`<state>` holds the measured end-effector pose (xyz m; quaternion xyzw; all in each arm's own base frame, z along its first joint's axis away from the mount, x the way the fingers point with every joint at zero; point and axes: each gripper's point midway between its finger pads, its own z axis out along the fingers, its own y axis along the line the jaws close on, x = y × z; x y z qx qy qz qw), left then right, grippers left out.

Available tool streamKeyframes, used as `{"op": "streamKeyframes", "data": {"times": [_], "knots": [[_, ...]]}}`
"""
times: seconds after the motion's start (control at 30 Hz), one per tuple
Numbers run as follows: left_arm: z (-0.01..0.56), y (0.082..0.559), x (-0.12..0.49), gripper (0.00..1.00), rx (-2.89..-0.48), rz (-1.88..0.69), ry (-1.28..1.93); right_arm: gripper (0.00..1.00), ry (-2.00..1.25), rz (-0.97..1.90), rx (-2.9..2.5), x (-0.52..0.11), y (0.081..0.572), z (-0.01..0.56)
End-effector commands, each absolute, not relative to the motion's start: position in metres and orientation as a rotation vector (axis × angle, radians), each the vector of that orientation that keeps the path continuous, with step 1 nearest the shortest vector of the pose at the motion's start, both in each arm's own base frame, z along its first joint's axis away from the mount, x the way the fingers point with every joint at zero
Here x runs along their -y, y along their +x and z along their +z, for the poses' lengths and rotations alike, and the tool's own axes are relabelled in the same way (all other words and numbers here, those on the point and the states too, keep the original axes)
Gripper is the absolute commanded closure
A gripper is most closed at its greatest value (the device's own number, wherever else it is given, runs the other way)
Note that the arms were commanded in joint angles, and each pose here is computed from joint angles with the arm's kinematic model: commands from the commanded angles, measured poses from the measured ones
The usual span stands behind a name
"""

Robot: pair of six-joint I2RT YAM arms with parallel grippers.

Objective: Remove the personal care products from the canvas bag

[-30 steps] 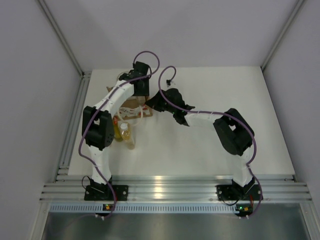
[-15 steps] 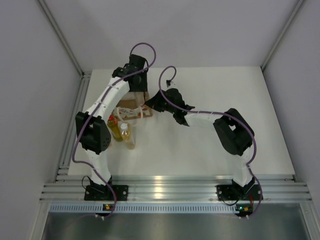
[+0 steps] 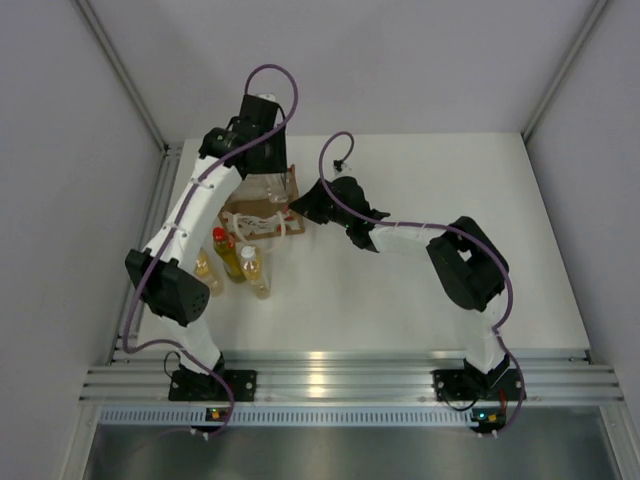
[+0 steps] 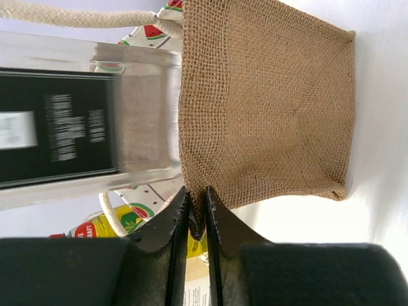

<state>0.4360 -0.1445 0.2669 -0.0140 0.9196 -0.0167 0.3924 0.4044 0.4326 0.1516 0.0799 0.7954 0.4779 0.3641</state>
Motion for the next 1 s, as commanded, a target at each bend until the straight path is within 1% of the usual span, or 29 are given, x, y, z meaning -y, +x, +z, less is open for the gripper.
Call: {"op": "streamKeyframes", "data": {"times": [0.0,0.03,0.07,0.13,0.17,0.3,0.33,0.37,0.47,0.5,0.63,0.7,0.73,0.83,0.87,0.97], "knots": [[0.385,0.42,0.14,1.0,-2.023,-0.155,-0.095,0.85,0.21,1.233,-2.07,-0.433,0.403,0.145],[0.39,0.416,0.141,1.0,-2.012,-0.166,-0.094,0.82,0.208,1.234,-2.069,-0.433,0.402,0.146],[0.402,0.409,0.139,1.0,-1.986,-0.184,-0.098,0.74,0.208,1.235,-2.069,-0.433,0.403,0.146],[0.413,0.401,0.138,1.0,-1.96,-0.202,-0.102,0.66,0.208,1.237,-2.066,-0.433,0.402,0.148],[0.424,0.394,0.135,1.0,-1.934,-0.214,-0.105,0.59,0.209,1.239,-2.063,-0.434,0.403,0.15],[0.447,0.377,0.125,1.0,-1.877,-0.219,-0.124,0.5,0.203,1.243,-2.059,-0.434,0.404,0.155],[0.449,0.374,0.122,1.0,-1.871,-0.218,-0.13,0.49,0.204,1.244,-2.055,-0.434,0.405,0.157],[0.452,0.369,0.121,1.0,-1.863,-0.224,-0.131,0.45,0.2,1.249,-2.048,-0.434,0.405,0.162],[0.469,0.346,0.114,1.0,-1.818,-0.269,-0.138,0.4,0.177,1.277,-2.009,-0.433,0.406,0.179],[0.469,0.346,0.115,1.0,-1.818,-0.27,-0.139,0.38,0.169,1.282,-2.004,-0.434,0.406,0.18],[0.476,0.322,0.116,1.0,-1.8,-0.342,-0.102,0.34,0.146,1.317,-1.937,-0.43,0.409,0.208],[0.47,0.317,0.118,1.0,-1.814,-0.362,-0.091,0.31,0.128,1.346,-1.908,-0.43,0.409,0.219],[0.472,0.31,0.116,1.0,-1.806,-0.373,-0.088,0.28,0.124,1.356,-1.891,-0.427,0.411,0.226],[0.461,0.303,0.122,1.0,-1.836,-0.406,-0.05,0.13,0.102,1.375,-1.858,-0.423,0.411,0.243],[0.462,0.297,0.124,1.0,-1.83,-0.427,-0.034,0.01,0.095,1.376,-1.853,-0.421,0.411,0.245],[0.452,0.292,0.128,1.0,-1.853,-0.445,-0.002,0.0,0.077,1.392,-1.819,-0.412,0.413,0.262]]}}
